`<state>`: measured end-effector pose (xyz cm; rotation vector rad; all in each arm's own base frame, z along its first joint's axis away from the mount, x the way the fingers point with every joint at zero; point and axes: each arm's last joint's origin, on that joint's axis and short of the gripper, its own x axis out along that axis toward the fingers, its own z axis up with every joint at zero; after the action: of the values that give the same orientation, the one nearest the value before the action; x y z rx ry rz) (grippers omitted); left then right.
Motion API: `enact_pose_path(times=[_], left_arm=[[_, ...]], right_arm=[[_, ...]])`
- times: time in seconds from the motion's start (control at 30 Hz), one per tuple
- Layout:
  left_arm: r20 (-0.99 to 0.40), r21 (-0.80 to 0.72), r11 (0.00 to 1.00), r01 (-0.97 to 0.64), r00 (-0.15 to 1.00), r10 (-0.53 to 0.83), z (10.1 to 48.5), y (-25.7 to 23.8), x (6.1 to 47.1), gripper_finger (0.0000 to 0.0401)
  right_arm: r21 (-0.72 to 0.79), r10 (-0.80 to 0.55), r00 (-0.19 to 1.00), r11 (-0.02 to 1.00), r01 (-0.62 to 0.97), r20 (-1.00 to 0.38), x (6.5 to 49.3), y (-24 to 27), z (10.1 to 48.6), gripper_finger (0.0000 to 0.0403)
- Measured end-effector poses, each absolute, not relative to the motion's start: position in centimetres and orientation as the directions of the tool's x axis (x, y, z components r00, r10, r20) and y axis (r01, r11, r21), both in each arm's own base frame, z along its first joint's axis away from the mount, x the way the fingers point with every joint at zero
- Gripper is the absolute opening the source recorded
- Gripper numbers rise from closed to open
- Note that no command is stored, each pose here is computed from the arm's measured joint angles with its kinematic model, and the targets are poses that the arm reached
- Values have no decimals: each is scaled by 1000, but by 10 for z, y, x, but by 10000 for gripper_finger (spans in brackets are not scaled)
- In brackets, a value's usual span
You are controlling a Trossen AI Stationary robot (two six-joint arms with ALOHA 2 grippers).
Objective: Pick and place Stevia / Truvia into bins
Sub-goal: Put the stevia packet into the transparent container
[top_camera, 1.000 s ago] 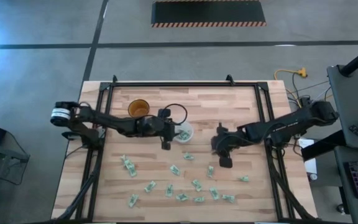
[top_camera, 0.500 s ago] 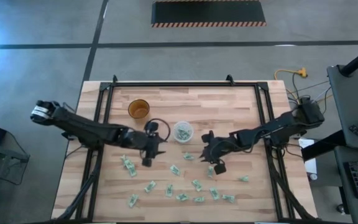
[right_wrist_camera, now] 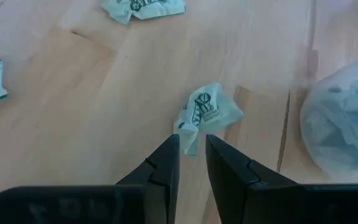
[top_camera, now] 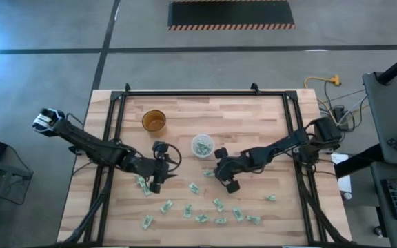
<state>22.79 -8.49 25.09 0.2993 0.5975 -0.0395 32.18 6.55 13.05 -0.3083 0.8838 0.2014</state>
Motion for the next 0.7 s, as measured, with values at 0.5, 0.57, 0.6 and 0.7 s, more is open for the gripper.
enact_pose_path(times=[0.5, 0.57, 0.6, 0.7], left_arm=[[-557, 268, 956, 119, 829, 53, 251, -85, 228, 185], [-557, 268, 956, 119, 828, 53, 251, -85, 228, 185], [-557, 268, 956, 119, 829, 53, 251, -85, 228, 185], [-558, 268, 956, 119, 828, 53, 251, -85, 228, 185]], right_arm=[[-157, 47, 606, 947, -279, -794, 325, 66, 120, 77], [-157, 46, 612, 949, -274, -790, 326, 65, 121, 87], [-158, 45, 615, 949, -272, -787, 326, 65, 121, 91], [-158, 45, 617, 950, -271, -786, 326, 64, 121, 107]])
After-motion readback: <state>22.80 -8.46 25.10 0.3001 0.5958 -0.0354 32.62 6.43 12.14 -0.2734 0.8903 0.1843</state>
